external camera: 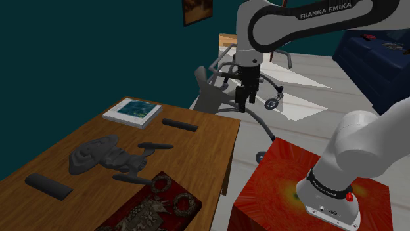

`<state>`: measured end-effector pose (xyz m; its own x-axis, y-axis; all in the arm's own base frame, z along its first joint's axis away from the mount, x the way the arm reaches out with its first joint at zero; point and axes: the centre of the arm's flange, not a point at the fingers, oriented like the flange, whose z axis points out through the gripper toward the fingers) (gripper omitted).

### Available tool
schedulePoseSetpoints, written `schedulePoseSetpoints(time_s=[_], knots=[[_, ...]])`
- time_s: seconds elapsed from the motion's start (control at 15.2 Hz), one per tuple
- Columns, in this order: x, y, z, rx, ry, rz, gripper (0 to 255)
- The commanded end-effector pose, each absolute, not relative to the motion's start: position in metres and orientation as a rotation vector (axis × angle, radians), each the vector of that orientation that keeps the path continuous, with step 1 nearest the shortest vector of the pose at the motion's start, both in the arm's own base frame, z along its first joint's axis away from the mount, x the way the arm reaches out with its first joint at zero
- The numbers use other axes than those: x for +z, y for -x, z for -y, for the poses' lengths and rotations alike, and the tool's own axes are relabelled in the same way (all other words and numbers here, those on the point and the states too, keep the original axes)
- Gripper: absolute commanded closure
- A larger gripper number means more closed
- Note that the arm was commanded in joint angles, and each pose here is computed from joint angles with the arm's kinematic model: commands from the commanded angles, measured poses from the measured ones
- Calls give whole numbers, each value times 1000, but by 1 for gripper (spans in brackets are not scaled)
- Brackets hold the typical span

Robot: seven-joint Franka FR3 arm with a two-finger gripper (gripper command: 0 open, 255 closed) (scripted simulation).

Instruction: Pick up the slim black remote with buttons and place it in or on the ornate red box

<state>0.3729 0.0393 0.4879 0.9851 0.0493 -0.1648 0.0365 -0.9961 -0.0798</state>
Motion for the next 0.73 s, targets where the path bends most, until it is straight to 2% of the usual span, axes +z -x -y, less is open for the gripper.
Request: schedulePoseSetpoints(time_s=[0.0,0.66], knots=[[475,-393,-43,235,3054,95,0],[417,-498,-74,145,3051,232,0]])
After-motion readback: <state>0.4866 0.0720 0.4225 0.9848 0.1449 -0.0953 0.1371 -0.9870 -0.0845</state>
